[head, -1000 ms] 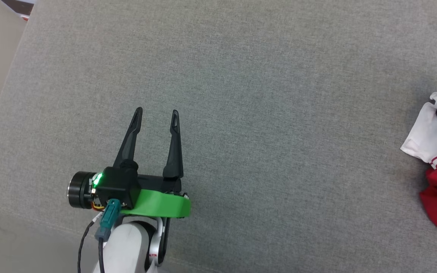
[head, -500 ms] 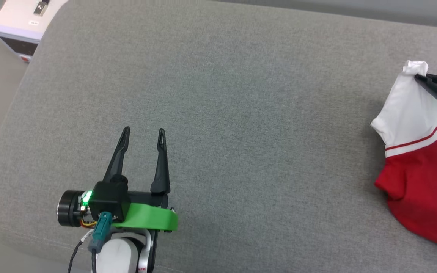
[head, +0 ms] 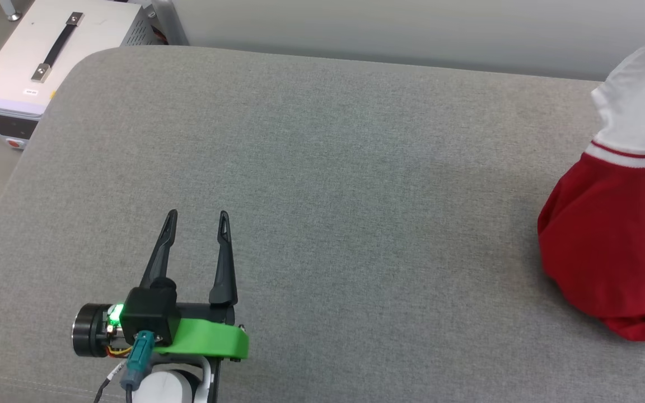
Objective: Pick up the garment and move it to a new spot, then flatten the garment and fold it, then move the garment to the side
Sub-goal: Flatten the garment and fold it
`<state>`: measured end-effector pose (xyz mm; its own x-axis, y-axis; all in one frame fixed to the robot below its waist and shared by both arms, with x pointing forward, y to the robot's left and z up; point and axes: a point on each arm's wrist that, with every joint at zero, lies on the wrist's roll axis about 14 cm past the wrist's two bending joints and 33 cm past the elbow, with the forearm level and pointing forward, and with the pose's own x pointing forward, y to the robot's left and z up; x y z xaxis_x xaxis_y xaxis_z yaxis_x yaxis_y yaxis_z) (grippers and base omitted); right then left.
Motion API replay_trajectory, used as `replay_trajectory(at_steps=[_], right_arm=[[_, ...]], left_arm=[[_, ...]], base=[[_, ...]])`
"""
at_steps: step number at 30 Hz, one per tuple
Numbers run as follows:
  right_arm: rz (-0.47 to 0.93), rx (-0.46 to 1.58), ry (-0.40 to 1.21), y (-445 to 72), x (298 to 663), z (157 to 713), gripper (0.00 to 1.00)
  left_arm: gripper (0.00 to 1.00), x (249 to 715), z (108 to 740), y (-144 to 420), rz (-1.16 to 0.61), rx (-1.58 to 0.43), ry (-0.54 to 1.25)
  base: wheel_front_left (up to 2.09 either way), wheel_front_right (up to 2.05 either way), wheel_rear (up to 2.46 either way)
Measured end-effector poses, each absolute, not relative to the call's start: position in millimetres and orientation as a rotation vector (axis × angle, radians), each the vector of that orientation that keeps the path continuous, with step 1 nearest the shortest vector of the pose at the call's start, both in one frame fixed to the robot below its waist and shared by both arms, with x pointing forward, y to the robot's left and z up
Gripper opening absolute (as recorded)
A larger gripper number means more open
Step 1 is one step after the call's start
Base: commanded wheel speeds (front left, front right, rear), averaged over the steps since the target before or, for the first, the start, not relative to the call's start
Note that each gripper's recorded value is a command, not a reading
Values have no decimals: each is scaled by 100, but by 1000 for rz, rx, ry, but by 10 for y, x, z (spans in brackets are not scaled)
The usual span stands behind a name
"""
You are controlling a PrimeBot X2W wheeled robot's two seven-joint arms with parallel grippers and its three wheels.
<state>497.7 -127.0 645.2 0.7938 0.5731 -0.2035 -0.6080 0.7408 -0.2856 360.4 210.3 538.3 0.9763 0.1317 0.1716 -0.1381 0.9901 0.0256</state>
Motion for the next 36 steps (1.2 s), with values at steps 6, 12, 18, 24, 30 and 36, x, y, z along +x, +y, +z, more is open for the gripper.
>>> replay_trajectory(at_steps=[6,12,18,24,30,36], right_arm=[[646,-356,-6,-1242,4769,6845,0],[733,-347,-14,-957,4611,6840,0],[899,-336,86,-438,4587,6436,0],[1084,-352,230,228,4602,5895,0],[1235,-427,414,751,4515,5174,0],[1336,-517,623,985,4303,4377,0]], left_arm=[[100,3571,5407,2076,125,39,-178],[100,3548,5407,2106,135,41,-176],[100,3569,5361,2109,139,38,-160],[100,3647,5352,2152,156,36,-155],[100,3697,5269,2200,183,28,-127],[100,3744,5174,2234,205,27,-96]], base=[[0,0,0],[0,0,0],[0,0,0],[0,0,0],[0,0,0],[0,0,0]])
